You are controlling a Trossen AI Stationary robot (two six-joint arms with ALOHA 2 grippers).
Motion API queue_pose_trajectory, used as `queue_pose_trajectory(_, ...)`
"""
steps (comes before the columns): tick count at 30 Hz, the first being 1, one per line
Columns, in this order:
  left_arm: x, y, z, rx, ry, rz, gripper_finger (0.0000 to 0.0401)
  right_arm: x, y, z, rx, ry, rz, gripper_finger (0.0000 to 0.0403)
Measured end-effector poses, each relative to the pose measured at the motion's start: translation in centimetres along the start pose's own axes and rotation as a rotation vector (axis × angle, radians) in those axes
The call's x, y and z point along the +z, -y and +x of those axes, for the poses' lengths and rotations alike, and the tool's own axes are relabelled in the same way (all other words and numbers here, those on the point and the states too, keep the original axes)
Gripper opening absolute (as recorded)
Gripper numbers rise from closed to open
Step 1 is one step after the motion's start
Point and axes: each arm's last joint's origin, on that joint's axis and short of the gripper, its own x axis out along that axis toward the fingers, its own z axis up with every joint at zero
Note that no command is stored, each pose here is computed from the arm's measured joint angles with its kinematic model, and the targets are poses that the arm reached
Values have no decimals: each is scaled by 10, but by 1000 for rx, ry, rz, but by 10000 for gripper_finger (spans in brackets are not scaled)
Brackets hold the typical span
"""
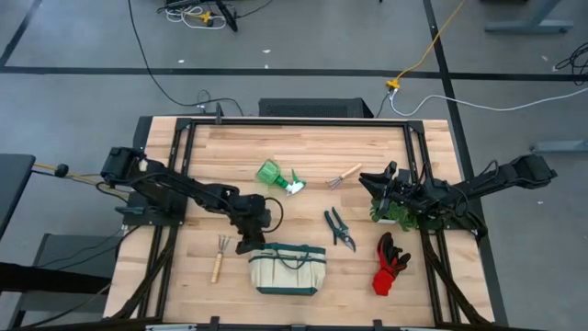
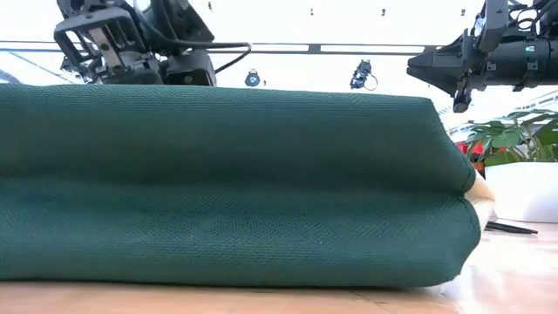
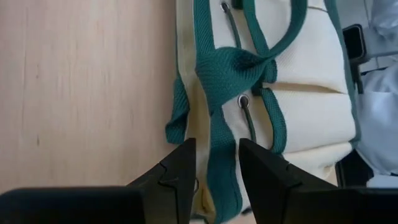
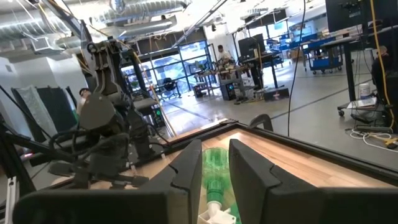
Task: Pick & Place Garden tools in Gardening bag
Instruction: Prepare the gardening bag
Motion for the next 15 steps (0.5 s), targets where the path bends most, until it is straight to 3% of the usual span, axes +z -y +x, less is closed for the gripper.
queue_pose_trajectory(15,0,5,5,-114,-17,14,128,0,0,0,0,-1,-1,82)
